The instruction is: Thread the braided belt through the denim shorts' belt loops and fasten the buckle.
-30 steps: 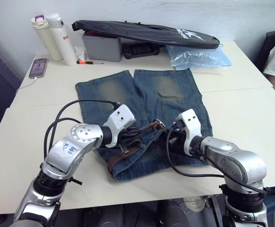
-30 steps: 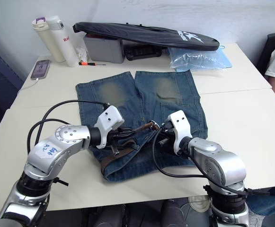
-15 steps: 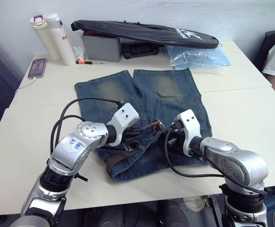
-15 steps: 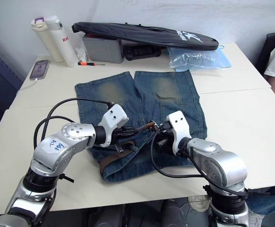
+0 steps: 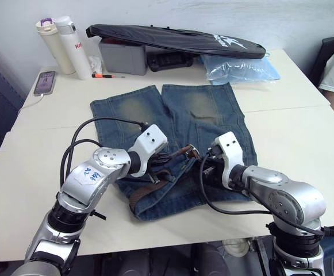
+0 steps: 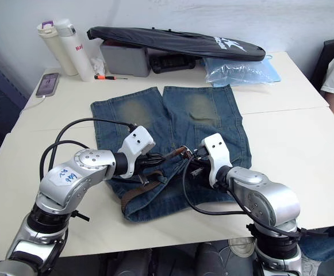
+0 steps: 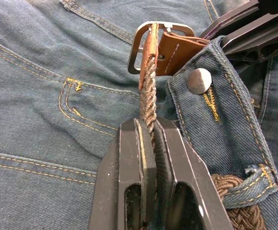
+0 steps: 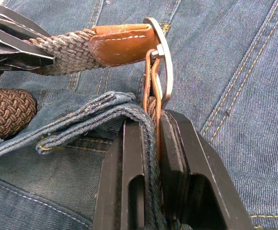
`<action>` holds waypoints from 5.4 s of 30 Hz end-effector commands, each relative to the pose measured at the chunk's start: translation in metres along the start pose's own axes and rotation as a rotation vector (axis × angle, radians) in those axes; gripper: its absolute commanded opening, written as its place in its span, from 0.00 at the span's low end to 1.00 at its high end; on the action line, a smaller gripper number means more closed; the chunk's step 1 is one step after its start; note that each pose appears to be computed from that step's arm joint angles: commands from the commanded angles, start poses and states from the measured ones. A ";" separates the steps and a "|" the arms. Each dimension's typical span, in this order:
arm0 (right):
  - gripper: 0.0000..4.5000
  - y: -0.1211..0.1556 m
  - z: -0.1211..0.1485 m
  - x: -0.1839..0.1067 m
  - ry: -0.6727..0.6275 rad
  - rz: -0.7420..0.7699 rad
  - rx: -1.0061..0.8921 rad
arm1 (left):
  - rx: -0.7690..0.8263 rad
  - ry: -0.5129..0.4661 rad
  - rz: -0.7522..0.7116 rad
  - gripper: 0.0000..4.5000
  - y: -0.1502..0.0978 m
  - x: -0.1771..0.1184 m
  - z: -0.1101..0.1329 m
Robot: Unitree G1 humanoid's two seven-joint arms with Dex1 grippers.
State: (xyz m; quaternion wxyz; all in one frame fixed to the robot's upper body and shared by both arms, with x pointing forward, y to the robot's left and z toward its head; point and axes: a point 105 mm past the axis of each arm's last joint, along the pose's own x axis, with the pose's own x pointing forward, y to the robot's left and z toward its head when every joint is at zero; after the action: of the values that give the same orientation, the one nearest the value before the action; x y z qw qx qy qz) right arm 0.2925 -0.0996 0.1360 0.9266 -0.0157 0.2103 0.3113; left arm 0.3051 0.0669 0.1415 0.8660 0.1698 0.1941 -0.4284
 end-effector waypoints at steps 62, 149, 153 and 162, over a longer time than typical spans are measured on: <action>0.99 -0.012 0.068 -0.062 0.009 0.211 -0.747 | 0.110 -0.133 -0.157 0.00 -0.034 0.026 0.027; 0.00 -0.023 0.107 -0.041 0.048 0.208 -1.434 | -0.031 -0.272 -0.061 0.02 -0.006 0.016 0.089; 0.00 -0.018 0.104 -0.040 0.024 0.229 -1.338 | -0.070 -0.283 -0.078 0.00 -0.007 0.016 0.089; 0.64 -0.018 0.107 -0.064 -0.019 0.259 -1.038 | -0.230 -0.282 -0.051 0.00 0.004 0.015 0.078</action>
State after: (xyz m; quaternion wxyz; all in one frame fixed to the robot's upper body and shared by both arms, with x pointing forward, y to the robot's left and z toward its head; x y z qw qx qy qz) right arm 0.3156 -0.1240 0.2382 0.7092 -0.5211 0.0152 0.4747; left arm 0.3247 0.0092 0.1920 0.8666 0.0496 0.1365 -0.4775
